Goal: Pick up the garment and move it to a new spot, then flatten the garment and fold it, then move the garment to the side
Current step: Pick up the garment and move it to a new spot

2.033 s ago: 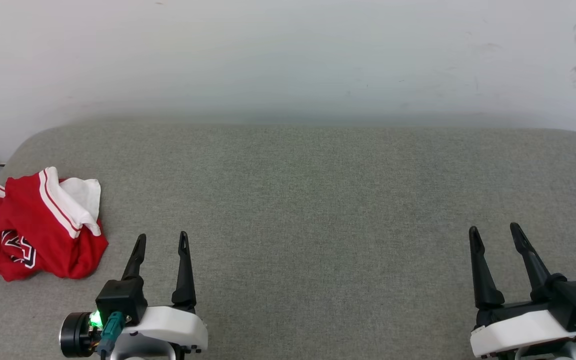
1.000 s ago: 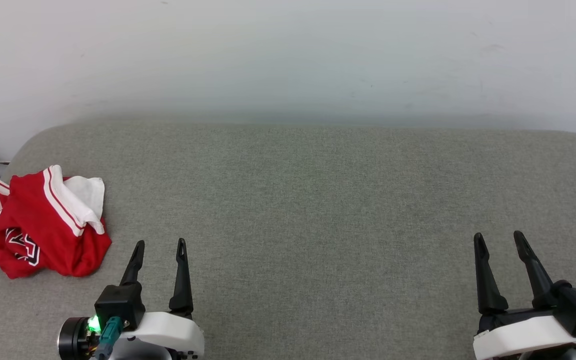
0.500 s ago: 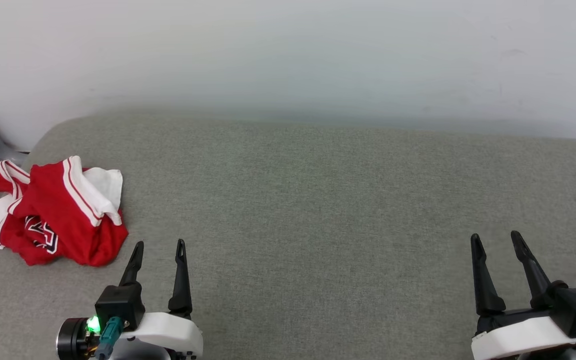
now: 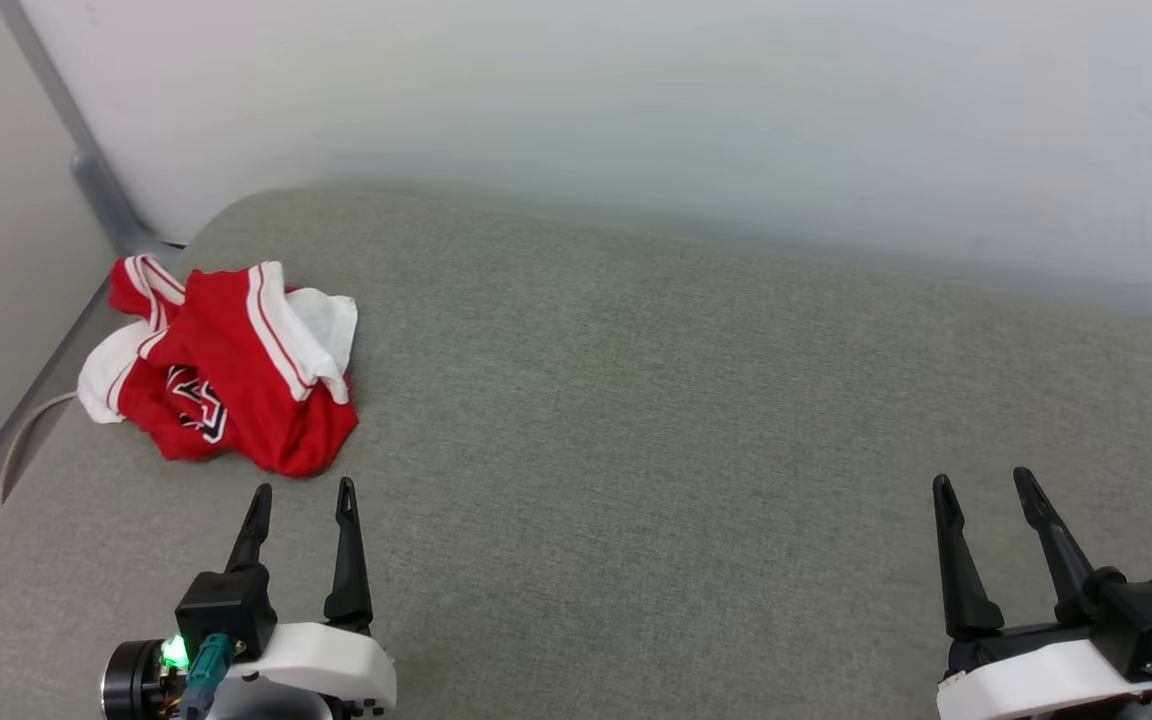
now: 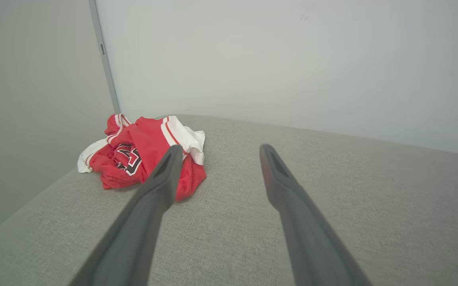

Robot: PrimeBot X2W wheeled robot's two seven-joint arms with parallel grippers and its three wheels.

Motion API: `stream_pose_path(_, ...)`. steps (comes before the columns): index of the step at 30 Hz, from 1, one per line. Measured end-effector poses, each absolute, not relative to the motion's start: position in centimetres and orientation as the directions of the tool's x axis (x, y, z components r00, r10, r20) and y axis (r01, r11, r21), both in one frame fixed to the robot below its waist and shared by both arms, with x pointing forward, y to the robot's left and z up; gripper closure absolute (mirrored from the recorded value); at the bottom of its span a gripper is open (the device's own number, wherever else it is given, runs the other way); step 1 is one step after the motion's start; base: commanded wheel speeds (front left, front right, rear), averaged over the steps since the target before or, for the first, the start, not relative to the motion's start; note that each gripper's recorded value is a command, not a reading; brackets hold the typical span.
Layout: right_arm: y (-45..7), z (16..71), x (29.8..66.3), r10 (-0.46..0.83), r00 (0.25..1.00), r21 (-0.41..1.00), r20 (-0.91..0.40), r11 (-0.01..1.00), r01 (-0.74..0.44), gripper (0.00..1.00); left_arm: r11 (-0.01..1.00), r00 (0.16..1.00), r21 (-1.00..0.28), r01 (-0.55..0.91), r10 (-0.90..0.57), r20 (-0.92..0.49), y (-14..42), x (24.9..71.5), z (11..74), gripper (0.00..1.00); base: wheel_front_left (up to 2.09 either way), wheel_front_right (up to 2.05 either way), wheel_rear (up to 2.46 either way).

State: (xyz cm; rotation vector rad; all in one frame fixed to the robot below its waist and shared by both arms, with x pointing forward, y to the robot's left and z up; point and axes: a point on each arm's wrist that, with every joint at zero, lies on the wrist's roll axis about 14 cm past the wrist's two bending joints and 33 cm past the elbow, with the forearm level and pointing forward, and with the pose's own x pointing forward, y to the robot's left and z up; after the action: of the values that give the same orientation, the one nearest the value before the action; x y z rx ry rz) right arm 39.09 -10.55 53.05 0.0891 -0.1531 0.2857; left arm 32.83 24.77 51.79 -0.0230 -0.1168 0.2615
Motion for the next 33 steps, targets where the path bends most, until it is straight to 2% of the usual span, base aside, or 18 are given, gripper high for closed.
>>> stream_pose_path(19, -1.5, 53.0, 40.3, 0.501, 0.85, 0.068, 0.163, 0.854, -0.516, 0.0, 0.866, 0.858, -0.056, -0.498, 0.501, 0.114, 31.8, 25.7, 51.9, 0.0, 0.0, 0.0, 0.0)
stream_pose_path(33, 1.9, 52.5, 40.4, 0.581, 0.799, 0.063, 0.152, 0.801, -0.595, 0.0, 0.812, 0.805, -0.062, -0.58, 0.584, 0.105, 33.7, 23.1, 51.8, 0.0, 0.0, 0.0, 0.0)
